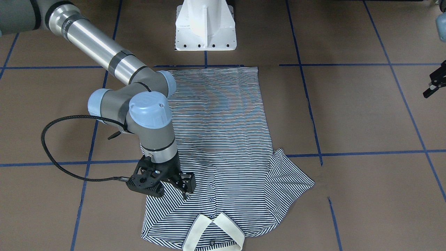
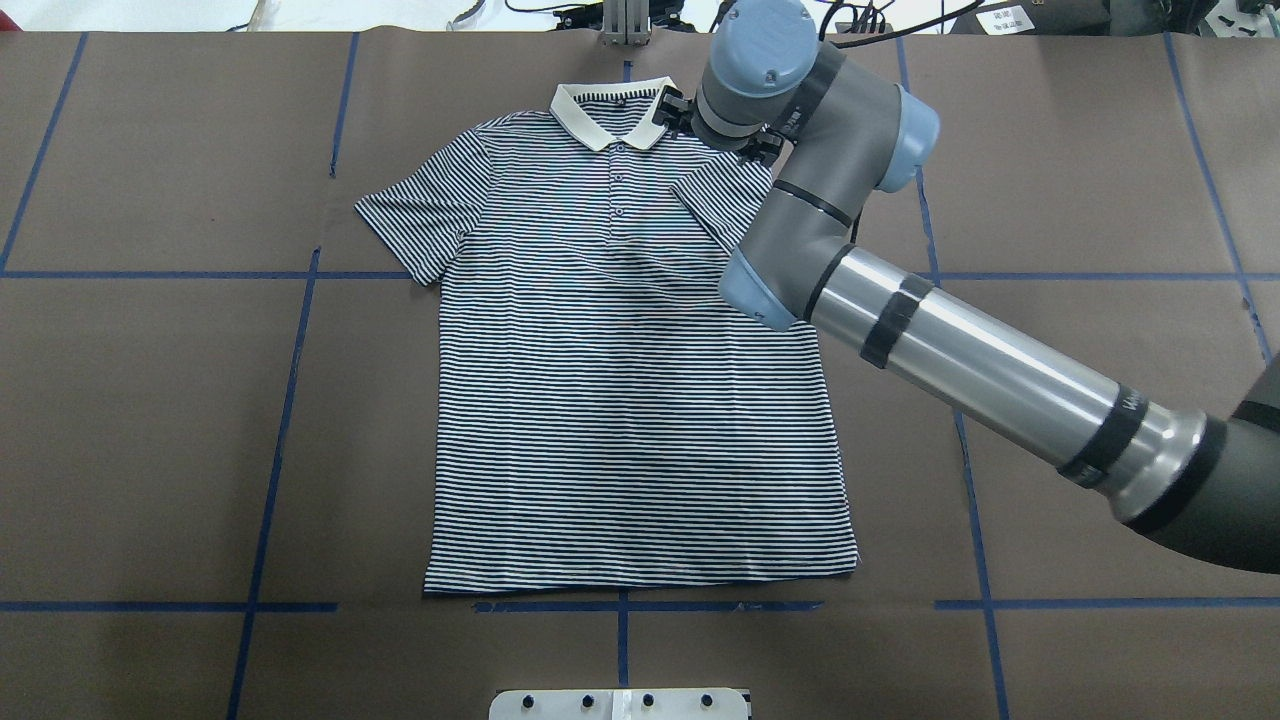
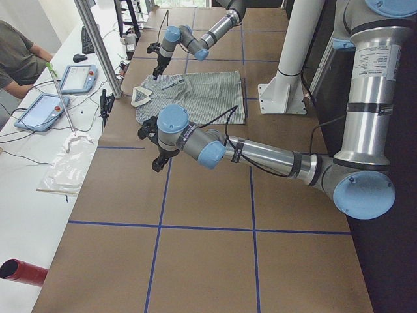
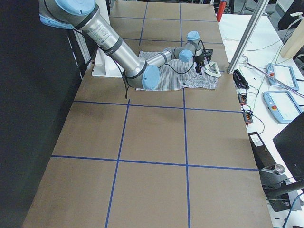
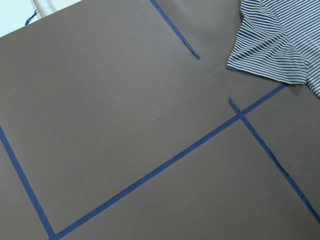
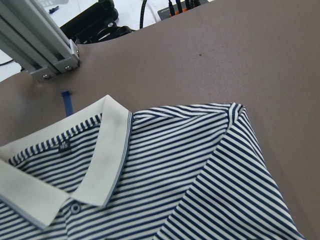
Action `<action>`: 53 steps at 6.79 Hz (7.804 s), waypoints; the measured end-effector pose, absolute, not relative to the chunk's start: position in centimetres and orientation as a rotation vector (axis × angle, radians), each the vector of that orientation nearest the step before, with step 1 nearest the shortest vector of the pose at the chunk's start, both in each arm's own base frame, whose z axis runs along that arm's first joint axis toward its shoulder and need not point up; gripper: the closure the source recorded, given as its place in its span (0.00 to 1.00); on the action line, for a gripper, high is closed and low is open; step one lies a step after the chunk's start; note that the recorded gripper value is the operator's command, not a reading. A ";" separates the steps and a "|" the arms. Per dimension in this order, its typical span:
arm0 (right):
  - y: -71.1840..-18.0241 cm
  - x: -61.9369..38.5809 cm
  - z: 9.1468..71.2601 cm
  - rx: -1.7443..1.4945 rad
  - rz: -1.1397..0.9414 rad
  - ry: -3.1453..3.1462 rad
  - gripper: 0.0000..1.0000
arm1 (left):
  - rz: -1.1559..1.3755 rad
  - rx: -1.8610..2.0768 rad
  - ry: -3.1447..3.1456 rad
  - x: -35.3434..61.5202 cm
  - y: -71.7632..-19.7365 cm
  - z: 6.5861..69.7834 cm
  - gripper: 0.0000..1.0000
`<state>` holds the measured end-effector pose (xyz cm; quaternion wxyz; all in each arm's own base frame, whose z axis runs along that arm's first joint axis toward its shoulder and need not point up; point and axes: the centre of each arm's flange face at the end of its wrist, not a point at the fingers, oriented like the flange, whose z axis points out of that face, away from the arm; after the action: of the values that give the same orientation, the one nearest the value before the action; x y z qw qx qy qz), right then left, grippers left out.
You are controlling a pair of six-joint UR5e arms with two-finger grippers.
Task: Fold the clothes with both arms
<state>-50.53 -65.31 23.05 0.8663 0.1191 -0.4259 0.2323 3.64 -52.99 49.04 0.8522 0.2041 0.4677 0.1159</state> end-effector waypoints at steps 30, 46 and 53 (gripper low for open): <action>-53.6 -38.7 26.4 0.217 0.434 -1.056 0.00 | -0.222 0.260 0.910 52.3 -70.0 27.5 0.35; -23.7 -48.1 36.8 -0.058 0.619 -0.757 0.87 | -0.080 0.181 1.243 42.1 -52.5 26.0 0.12; -22.7 -46.1 33.5 -0.085 0.609 -0.832 1.00 | -0.179 0.136 1.285 40.5 -48.0 25.3 0.04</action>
<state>-46.11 -22.70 33.47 0.8691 -0.0405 -0.3977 0.2912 40.49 -47.99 25.31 0.7947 0.0633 0.5980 -0.0835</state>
